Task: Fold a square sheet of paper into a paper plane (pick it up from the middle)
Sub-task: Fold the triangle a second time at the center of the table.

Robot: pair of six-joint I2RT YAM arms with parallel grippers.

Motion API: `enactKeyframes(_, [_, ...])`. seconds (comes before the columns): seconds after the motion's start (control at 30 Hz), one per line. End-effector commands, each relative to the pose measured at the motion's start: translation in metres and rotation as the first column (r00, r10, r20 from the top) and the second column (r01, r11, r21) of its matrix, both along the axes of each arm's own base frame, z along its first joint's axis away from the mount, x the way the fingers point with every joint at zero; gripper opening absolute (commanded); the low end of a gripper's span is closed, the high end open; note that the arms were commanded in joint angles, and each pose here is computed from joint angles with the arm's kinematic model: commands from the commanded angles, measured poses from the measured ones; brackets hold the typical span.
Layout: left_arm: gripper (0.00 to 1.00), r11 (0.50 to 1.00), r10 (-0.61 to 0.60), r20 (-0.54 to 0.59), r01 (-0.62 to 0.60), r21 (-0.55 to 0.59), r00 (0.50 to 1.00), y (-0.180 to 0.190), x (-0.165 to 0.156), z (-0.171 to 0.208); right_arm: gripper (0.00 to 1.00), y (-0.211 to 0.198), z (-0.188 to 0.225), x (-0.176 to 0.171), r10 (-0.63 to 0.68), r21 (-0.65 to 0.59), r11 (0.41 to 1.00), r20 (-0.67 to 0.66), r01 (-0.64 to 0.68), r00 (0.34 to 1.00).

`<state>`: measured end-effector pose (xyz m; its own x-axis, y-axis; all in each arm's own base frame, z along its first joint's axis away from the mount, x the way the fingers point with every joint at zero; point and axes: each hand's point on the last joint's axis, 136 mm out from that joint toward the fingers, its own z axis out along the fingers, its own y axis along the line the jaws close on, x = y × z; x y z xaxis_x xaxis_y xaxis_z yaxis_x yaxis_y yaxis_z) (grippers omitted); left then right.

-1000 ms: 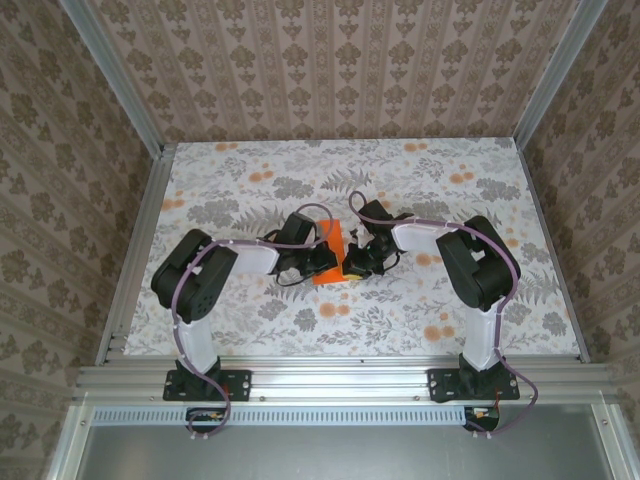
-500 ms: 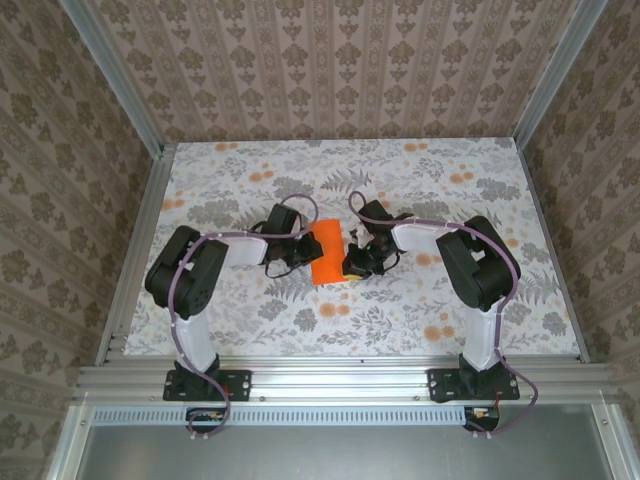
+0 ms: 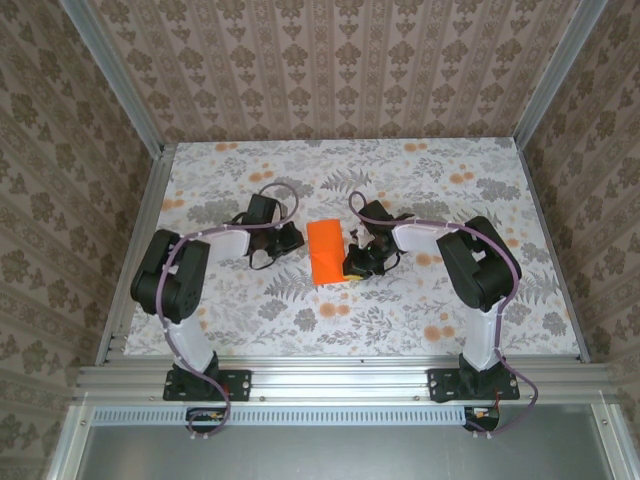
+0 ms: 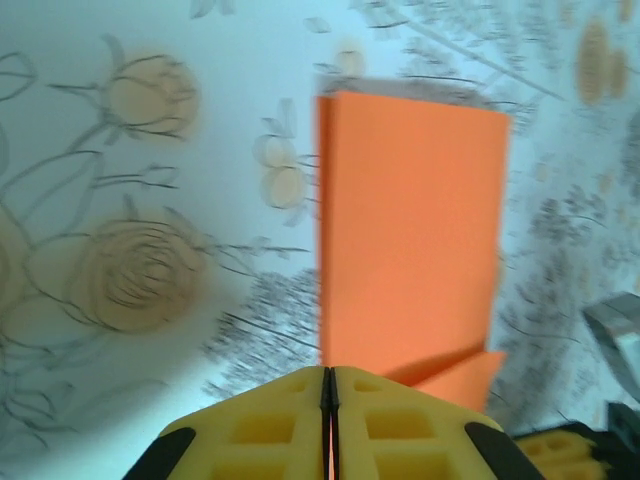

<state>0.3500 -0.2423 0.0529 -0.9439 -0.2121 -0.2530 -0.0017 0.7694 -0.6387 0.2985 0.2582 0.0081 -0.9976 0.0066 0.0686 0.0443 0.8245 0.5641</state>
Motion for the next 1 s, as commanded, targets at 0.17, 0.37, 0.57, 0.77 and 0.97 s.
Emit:
enactKeyframes(0.17, [0.12,0.993,-0.115,0.017,0.115,-0.021,0.993,-0.042,-0.041,0.011,0.11,-0.049,-0.047,-0.048,-0.049,-0.247,0.969,-0.171,0.005,0.984])
enactKeyframes(0.37, [0.11,0.989,-0.146,-0.03,0.145,-0.039,0.989,-0.066,-0.041,-0.009,0.1,-0.045,-0.045,-0.045,-0.051,-0.225,0.974,-0.163,0.013,0.985])
enactKeyframes(0.57, [0.1,0.991,-0.116,-0.054,0.119,0.056,0.992,-0.059,-0.036,-0.029,0.1,-0.043,-0.042,-0.046,-0.05,-0.211,0.977,-0.166,0.015,0.985])
enactKeyframes(0.77, [0.08,0.982,-0.098,-0.109,0.114,0.151,0.989,-0.044,-0.042,-0.048,0.12,-0.017,-0.003,-0.018,-0.026,-0.058,0.998,-0.029,0.024,0.999])
enactKeyframes(0.97, [0.07,0.976,-0.101,-0.159,0.129,0.175,0.982,-0.04,-0.052,-0.061,0.14,0.015,0.043,0.008,-0.034,0.115,0.993,0.09,0.023,0.995])
